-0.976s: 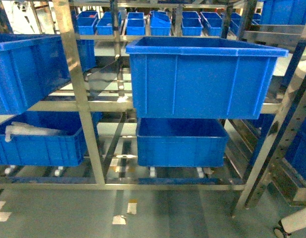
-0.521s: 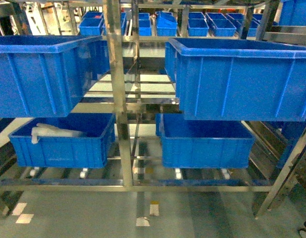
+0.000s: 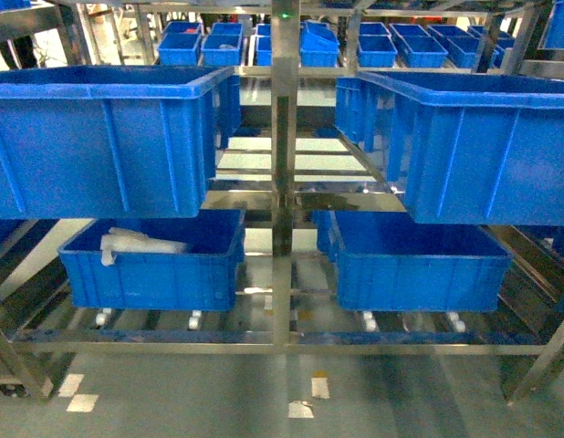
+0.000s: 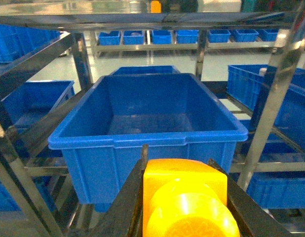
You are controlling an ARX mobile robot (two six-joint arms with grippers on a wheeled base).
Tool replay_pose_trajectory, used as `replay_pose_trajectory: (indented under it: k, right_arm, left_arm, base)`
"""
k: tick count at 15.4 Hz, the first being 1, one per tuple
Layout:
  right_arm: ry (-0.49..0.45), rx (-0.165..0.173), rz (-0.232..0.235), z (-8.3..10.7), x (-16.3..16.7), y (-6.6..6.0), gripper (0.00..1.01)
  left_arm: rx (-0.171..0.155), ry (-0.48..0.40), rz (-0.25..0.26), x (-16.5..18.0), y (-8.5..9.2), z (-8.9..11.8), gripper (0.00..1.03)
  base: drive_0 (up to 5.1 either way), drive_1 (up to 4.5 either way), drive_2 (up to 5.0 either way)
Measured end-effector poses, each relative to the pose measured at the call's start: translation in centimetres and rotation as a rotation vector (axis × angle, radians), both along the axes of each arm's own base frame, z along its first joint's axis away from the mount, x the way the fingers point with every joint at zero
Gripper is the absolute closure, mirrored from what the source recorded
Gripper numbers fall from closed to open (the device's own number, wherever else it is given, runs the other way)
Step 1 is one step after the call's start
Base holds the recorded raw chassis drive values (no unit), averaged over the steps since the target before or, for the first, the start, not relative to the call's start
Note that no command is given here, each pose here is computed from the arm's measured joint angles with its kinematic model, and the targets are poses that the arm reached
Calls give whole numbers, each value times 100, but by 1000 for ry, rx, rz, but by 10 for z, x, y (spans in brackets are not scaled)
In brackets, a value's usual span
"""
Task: Sort and place red and yellow blocks in left bins
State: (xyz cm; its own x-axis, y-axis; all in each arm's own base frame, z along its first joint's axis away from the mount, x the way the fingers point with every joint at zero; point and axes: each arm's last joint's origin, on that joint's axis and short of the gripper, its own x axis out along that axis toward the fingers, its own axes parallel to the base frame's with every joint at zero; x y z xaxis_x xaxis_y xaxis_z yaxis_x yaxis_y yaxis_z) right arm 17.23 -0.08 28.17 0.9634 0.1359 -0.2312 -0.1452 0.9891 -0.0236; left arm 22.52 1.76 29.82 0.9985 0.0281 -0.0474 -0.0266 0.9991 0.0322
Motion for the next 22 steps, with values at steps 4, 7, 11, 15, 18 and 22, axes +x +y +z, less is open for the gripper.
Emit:
replay_pose_trajectory:
  k: [4, 7, 11, 15, 18, 22]
  right_arm:
    - [-6, -1, -1, 1, 0, 0, 74]
    - [-3, 0, -1, 0, 0, 0, 74]
    - [-10, -1, -3, 1, 0, 0, 74]
    - [-5, -1, -3, 0, 0, 0, 74]
    - [-3, -1, -2, 0, 1, 0, 74]
    - [-23, 7, -72, 9, 41, -21, 74]
  left_arm:
    - [0, -5, -9, -1, -1, 1, 77]
    - [0, -3, -8, -1, -1, 1, 77]
    - [0, -2, -8, 0, -1, 0, 77]
    - [0, 1, -10, 0, -1, 0, 77]
    - [-1, 8, -9, 1, -1, -2, 77]
    - [-1, 4, -9, 0, -1, -1, 77]
  base:
    - [5, 365, -354]
    - [-5, 423, -432]
    - [-7, 421, -436]
    - [4, 289, -281]
    - [0, 0, 0]
    - [0, 0, 0]
